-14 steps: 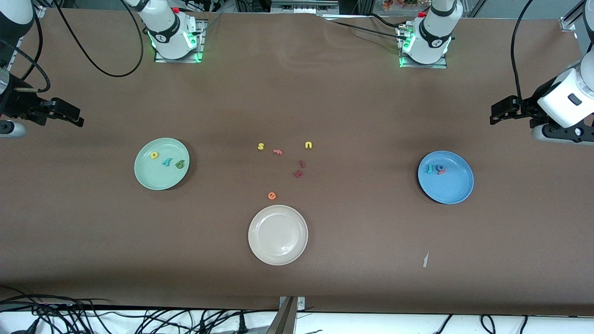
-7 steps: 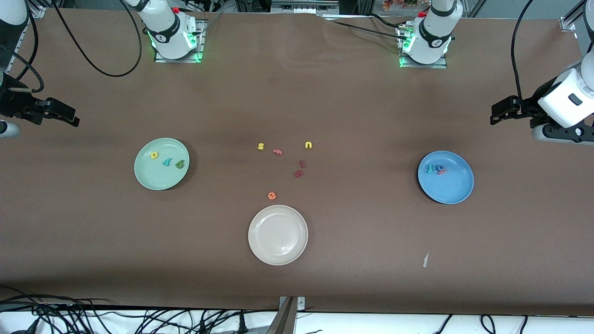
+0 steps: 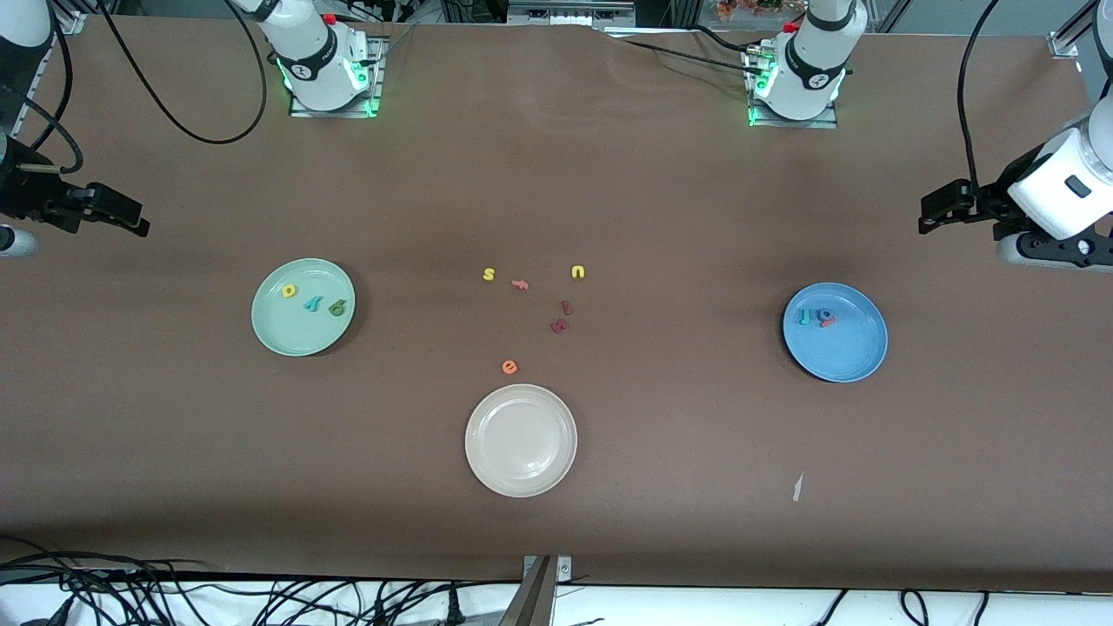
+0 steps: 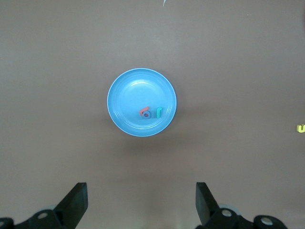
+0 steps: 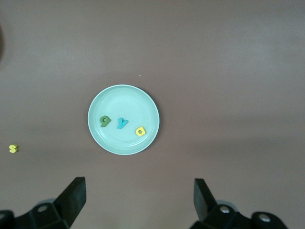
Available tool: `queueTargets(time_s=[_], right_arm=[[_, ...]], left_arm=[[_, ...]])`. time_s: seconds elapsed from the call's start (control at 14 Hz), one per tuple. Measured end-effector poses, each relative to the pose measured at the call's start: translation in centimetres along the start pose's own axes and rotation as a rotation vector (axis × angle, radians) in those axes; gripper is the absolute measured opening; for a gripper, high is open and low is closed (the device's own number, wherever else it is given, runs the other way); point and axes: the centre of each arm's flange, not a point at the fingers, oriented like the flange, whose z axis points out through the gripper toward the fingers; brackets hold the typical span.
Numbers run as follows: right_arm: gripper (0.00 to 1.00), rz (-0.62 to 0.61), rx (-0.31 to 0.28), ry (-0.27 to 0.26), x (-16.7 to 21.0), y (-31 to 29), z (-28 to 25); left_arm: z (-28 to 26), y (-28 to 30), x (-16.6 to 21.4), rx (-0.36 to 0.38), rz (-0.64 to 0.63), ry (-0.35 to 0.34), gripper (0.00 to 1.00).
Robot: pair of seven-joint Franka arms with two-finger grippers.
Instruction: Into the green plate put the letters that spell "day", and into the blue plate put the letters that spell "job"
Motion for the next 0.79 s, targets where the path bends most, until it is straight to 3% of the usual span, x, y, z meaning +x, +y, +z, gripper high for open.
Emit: queueTargets(time_s=[0.79], right_arm=[[1.0,0.0,0.001,-0.001,-0.01,-0.03,0.01]], left_arm=[[0.35,0.3,-0.14,-0.001,0.005,-0.024,1.0]])
